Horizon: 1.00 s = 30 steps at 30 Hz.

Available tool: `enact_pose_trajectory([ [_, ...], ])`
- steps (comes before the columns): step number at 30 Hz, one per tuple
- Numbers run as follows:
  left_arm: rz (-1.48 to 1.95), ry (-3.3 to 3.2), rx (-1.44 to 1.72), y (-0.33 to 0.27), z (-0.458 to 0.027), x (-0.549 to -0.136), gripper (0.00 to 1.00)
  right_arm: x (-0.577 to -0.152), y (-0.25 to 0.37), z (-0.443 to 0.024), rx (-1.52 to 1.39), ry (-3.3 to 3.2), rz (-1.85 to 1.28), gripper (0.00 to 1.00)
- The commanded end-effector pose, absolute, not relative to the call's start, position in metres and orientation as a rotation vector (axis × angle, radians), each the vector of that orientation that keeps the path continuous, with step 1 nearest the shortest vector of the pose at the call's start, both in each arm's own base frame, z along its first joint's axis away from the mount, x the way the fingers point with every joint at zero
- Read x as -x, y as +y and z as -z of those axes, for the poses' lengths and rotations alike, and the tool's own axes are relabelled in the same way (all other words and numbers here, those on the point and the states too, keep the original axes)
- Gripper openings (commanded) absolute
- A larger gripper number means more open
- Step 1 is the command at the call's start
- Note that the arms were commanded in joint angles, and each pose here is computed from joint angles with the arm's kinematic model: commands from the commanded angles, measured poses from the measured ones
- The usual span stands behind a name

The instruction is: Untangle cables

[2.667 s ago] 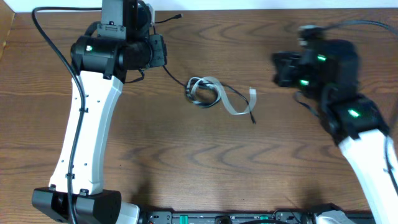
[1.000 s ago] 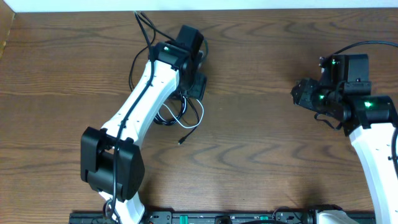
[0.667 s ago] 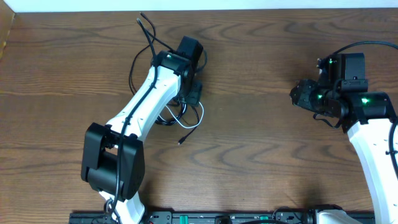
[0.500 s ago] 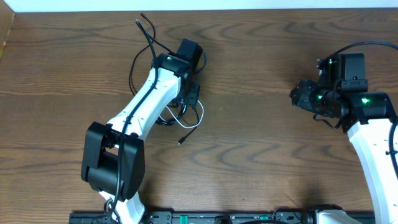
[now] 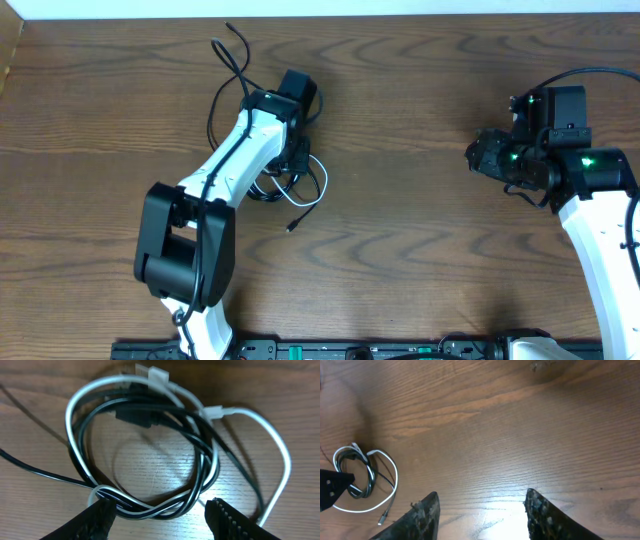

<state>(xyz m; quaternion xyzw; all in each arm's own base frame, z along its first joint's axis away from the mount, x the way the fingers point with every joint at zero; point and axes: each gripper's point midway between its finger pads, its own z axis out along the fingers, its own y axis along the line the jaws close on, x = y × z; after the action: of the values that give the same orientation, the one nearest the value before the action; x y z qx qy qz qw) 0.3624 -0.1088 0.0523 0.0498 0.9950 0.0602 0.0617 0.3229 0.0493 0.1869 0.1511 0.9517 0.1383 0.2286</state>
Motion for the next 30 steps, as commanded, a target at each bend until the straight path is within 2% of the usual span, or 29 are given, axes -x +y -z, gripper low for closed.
enact_pose_trajectory([
  [1,-0.231,3.040,-0.097,-0.101,-0.036,-0.354,0.63,-0.323,0.047,-0.187,-0.408,2.621,-0.371,0.54],
  [22,-0.187,3.029,-0.022,-0.086,0.007,-0.348,0.63,-0.323,0.047,-0.186,-0.408,2.625,-0.369,0.56],
  [30,-0.173,3.019,0.161,-0.065,0.014,-0.350,0.62,-0.326,0.049,-0.188,-0.400,2.609,-0.389,0.58],
])
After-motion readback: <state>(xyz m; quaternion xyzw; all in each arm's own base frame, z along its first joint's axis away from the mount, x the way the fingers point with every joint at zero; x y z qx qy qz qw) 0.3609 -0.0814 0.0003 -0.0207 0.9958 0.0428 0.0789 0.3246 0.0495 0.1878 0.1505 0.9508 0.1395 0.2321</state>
